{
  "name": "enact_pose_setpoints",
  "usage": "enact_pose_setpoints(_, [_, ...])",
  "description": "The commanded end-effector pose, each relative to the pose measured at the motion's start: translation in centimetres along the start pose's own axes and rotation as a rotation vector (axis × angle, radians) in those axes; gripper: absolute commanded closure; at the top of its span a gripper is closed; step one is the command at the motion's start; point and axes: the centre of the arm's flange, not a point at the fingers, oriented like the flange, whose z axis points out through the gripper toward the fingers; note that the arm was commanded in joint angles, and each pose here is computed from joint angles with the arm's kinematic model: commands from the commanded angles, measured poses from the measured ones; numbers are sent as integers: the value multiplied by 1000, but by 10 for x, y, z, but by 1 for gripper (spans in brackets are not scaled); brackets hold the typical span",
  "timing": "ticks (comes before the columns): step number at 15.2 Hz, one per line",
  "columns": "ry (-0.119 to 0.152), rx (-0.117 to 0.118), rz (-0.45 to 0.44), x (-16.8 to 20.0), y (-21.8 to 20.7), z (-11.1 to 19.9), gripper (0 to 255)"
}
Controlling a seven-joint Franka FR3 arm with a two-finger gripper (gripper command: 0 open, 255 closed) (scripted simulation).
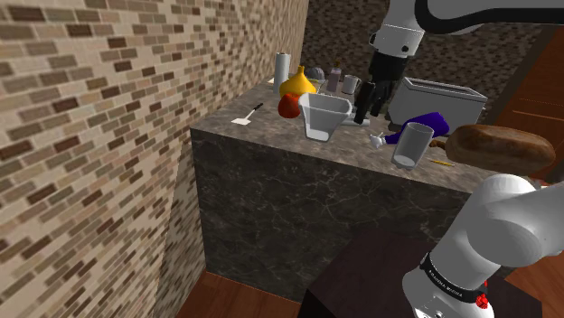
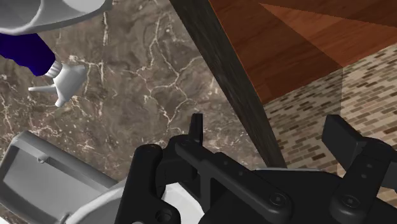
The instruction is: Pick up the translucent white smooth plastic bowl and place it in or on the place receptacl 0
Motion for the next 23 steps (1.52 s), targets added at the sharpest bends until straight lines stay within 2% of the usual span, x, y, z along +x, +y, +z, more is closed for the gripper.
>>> enact_pose_setpoints(1, [0, 0, 0, 0, 0, 0, 0])
enact_pose_setpoints(14, [-5, -286, -484, 155, -17, 40, 0])
enact_pose_setpoints(15, [-5, -298, -504, 161, -20, 42, 0])
enact_pose_setpoints(23, [-5, -298, -504, 164, -8, 80, 0])
